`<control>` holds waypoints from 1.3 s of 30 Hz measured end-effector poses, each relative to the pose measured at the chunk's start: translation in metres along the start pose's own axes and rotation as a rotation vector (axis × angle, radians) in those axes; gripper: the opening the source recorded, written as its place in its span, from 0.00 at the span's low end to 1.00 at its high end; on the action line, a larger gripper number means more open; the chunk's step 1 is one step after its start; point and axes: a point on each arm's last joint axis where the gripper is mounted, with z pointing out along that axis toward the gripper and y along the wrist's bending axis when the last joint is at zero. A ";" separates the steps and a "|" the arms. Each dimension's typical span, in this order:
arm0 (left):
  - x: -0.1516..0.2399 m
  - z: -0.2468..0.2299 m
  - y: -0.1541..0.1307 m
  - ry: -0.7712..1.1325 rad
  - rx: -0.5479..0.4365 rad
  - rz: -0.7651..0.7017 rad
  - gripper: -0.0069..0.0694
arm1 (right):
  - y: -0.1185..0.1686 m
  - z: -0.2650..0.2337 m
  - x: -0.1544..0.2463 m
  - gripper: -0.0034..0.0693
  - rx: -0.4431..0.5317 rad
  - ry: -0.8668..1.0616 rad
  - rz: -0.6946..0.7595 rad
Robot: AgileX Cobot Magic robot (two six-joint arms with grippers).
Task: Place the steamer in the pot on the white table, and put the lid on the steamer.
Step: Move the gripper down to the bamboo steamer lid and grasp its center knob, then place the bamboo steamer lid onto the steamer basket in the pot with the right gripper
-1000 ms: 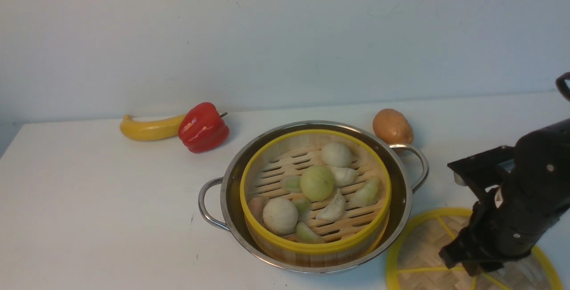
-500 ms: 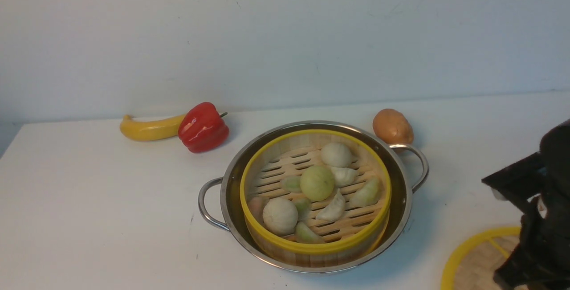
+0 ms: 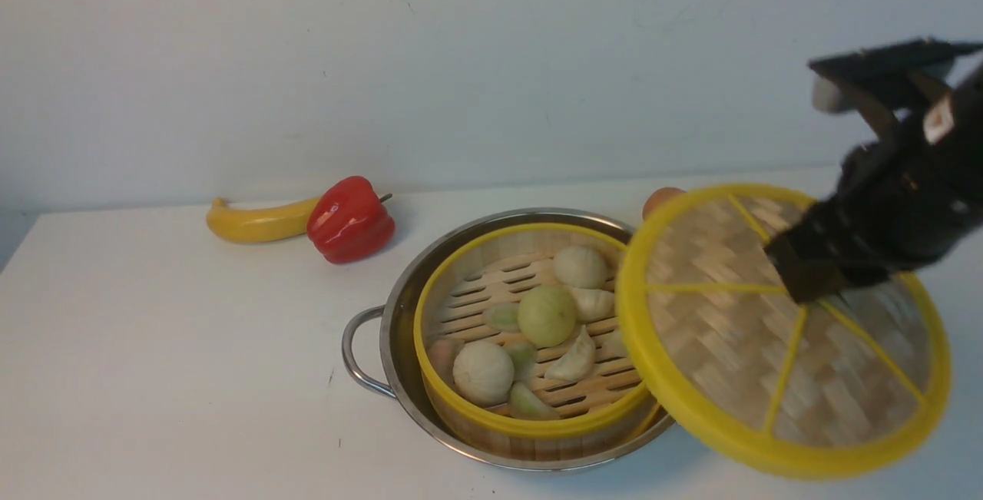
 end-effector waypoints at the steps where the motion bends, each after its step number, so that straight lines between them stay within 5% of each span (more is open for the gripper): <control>1: 0.000 0.000 0.000 0.000 0.000 0.000 0.09 | 0.005 -0.001 -0.012 0.24 -0.008 -0.011 -0.017; 7: 0.000 0.000 0.000 0.000 0.000 0.000 0.09 | 0.049 0.024 -0.063 0.24 -0.057 -0.062 -0.125; 14: 0.000 0.000 0.000 0.000 0.000 0.000 0.09 | 0.082 0.070 -0.077 0.24 -0.063 0.002 -0.188; 39: 0.000 0.000 0.000 -0.001 0.000 0.000 0.09 | 0.083 0.124 -0.080 0.24 -0.045 0.103 -0.248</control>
